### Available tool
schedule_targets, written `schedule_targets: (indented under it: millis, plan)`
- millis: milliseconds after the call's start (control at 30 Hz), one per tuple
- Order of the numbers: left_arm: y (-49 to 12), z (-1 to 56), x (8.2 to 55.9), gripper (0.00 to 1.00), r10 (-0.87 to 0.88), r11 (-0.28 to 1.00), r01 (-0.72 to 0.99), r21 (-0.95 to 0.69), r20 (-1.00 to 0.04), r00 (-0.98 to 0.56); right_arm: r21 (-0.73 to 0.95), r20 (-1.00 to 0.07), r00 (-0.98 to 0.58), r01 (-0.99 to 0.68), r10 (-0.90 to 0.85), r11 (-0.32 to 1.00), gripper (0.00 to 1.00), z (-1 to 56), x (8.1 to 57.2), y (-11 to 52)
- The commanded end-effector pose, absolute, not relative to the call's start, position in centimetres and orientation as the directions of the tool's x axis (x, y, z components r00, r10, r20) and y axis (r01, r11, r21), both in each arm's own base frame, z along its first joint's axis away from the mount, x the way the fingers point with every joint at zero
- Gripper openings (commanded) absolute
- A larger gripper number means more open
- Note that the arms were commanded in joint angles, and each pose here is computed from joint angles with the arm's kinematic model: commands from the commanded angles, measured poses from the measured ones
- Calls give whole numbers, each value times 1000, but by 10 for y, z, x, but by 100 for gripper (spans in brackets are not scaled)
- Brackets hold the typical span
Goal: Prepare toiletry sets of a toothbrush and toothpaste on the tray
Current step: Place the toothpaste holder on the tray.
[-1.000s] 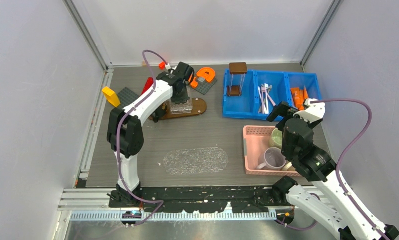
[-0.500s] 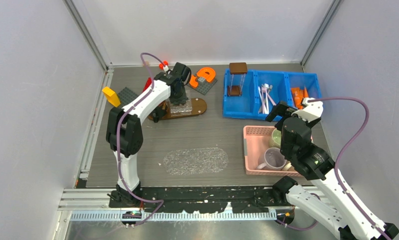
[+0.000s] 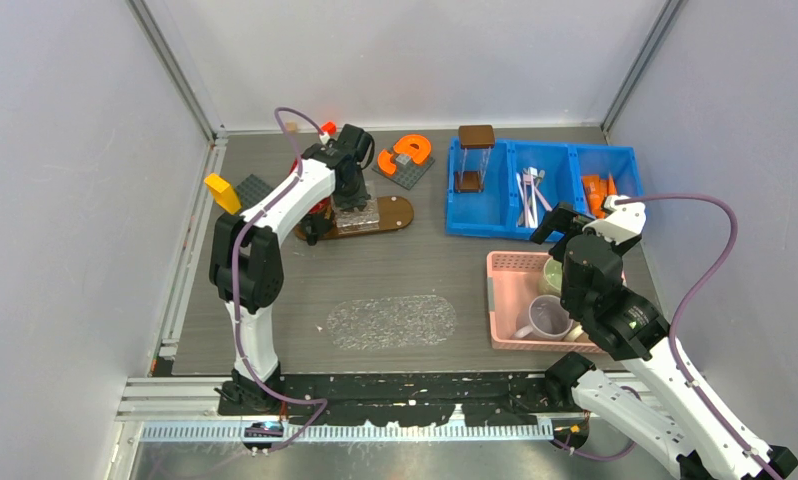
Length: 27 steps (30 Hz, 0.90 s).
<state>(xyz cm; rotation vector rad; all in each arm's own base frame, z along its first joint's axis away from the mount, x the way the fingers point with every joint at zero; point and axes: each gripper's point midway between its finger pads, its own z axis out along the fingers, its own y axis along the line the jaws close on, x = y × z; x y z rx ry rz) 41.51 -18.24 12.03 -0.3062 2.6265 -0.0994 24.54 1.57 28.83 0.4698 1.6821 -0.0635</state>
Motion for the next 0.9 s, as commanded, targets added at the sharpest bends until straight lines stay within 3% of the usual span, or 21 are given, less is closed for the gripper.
schedule_targets:
  millis: [0,300,367,767,867]
  plan:
    - [-179,136,423,16,-222,975,-178,-136,-510,-831,263,-953,-54,332,297,906,100,298,247,17]
    - [-176,137,420,26,-212,977,-174,-121,-510,-834,255,-955,-68,317,290,913,100,297,249,21]
    - [-174,138,420,35,-215,977,-180,-118,-512,-831,254,-955,-70,315,289,915,100,297,249,21]
    - [-182,164,411,44,-234,970,-160,-184,-528,-817,244,-956,-87,296,281,923,100,297,251,26]
    - [-187,185,405,51,-235,967,-134,-217,-555,-798,239,-957,-92,291,275,926,100,299,251,26]
